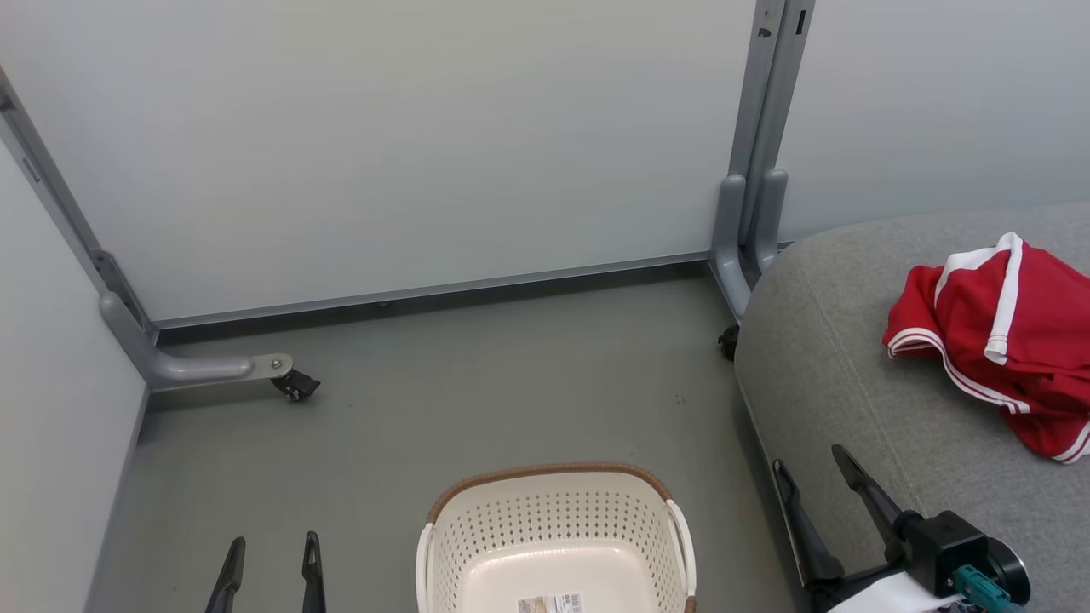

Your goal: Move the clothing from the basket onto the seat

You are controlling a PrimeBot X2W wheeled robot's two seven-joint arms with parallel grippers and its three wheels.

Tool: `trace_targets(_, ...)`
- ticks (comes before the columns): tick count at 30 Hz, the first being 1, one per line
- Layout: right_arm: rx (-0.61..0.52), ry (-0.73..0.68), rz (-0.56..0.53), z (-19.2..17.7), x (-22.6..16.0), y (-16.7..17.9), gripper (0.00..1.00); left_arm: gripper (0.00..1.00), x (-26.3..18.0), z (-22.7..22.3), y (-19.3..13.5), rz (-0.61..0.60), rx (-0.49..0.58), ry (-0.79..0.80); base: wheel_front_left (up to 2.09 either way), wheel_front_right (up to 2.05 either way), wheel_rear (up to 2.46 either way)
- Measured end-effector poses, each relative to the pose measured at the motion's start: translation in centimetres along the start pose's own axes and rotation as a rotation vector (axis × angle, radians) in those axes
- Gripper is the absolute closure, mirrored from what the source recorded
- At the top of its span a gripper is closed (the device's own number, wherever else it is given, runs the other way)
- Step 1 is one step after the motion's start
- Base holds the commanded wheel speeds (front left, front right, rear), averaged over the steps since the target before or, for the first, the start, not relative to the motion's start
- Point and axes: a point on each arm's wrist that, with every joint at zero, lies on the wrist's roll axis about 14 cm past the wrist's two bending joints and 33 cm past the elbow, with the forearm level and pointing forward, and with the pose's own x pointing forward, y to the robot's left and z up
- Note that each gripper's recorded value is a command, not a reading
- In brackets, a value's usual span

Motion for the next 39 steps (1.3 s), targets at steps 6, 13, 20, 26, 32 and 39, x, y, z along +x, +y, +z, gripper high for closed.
trace_targets(6,0.002,0.001,-0.004,-0.1,-0.1,-0.1,0.0,0.0,0.0,-0.2,0.0,-0.002,-0.01,0.006,0.0,0.0,0.0)
trace_targets(13,0.015,0.054,-0.014,-1.7,-0.7,-0.1,1.0,1.0,-0.3,-1.6,-0.1,-0.002,-0.014,0.053,0.0,0.0,0.0)
trace_targets(20,0.092,0.116,-0.052,-3.5,-1.5,-0.6,1.0,1.0,-0.6,-3.2,0.2,0.022,-0.088,0.111,0.0,0.0,0.0)
trace_targets(26,0.2,0.122,-0.099,-3.6,-1.3,-1.6,1.0,1.0,0.0,-3.4,0.6,0.052,-0.203,0.127,0.0,0.0,0.0)
trace_targets(32,0.301,0.123,-0.139,-3.7,-1.0,-2.4,1.0,1.0,0.8,-3.4,1.0,0.078,-0.31,0.132,0.0,0.0,0.0)
trace_targets(39,0.412,0.119,-0.179,-3.7,-0.7,-3.2,1.0,1.0,1.7,-3.4,1.3,0.098,-0.428,0.136,0.0,0.0,0.0)
